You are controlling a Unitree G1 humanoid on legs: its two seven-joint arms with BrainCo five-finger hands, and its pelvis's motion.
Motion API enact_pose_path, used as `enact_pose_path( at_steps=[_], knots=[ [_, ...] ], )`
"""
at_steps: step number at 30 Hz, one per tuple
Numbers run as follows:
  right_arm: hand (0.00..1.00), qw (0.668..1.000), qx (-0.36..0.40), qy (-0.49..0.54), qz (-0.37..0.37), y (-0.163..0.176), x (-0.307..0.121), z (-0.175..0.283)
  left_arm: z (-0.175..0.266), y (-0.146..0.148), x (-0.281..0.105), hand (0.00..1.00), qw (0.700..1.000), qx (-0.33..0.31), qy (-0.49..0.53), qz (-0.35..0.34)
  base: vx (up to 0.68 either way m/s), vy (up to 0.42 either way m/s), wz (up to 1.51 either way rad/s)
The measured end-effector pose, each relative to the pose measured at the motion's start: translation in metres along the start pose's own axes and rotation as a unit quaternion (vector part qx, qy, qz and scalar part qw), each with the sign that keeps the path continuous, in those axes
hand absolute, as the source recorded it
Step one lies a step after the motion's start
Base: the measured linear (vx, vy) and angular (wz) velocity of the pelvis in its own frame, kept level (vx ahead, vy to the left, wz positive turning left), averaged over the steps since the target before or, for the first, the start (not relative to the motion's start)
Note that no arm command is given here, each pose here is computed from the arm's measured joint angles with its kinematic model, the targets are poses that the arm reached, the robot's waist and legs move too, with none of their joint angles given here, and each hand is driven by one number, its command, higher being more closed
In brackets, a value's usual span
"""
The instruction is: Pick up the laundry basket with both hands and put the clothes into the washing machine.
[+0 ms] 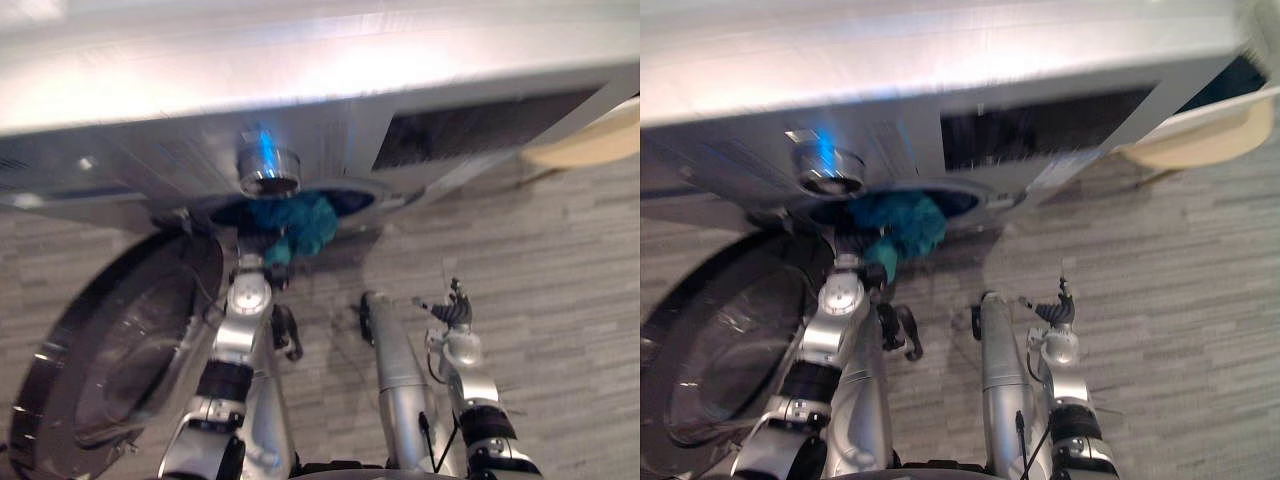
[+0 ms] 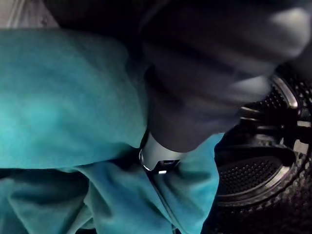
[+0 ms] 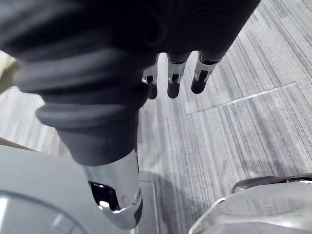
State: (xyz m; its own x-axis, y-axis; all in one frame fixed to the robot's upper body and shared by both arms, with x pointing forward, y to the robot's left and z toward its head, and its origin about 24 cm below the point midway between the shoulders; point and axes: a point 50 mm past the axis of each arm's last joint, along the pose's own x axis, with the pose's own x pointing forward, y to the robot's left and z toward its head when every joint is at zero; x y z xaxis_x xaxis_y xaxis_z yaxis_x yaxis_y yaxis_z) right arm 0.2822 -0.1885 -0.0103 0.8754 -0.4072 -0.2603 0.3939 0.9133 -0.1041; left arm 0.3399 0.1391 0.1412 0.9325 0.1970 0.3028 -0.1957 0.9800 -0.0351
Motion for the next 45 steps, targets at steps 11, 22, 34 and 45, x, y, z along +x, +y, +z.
enact_pose_path(
  at_steps=[11, 22, 34, 45],
  knots=[
    [0.0, 0.999, 0.03, -0.045, -0.007, 0.005, -0.004, 0.013, 0.123, 0.01, 0.047, 1.0, 0.958, 0.104, -0.233, 0.129, -0.09, -0.044, 0.1],
    [0.0, 0.995, 0.059, -0.085, -0.005, 0.004, -0.004, 0.021, 0.238, -0.028, 0.066, 1.0, 0.814, 0.342, -0.43, 0.192, -0.01, 0.009, -0.01],
    [0.0, 0.995, 0.053, -0.088, 0.007, 0.009, -0.002, 0.021, 0.274, -0.022, 0.084, 1.0, 0.794, 0.378, -0.422, 0.221, 0.01, 0.034, -0.1],
    [0.0, 0.993, 0.03, -0.106, 0.03, 0.014, -0.003, 0.021, 0.266, -0.01, 0.105, 0.0, 0.745, 0.516, -0.363, 0.218, 0.0, 0.033, -0.05]
  ],
)
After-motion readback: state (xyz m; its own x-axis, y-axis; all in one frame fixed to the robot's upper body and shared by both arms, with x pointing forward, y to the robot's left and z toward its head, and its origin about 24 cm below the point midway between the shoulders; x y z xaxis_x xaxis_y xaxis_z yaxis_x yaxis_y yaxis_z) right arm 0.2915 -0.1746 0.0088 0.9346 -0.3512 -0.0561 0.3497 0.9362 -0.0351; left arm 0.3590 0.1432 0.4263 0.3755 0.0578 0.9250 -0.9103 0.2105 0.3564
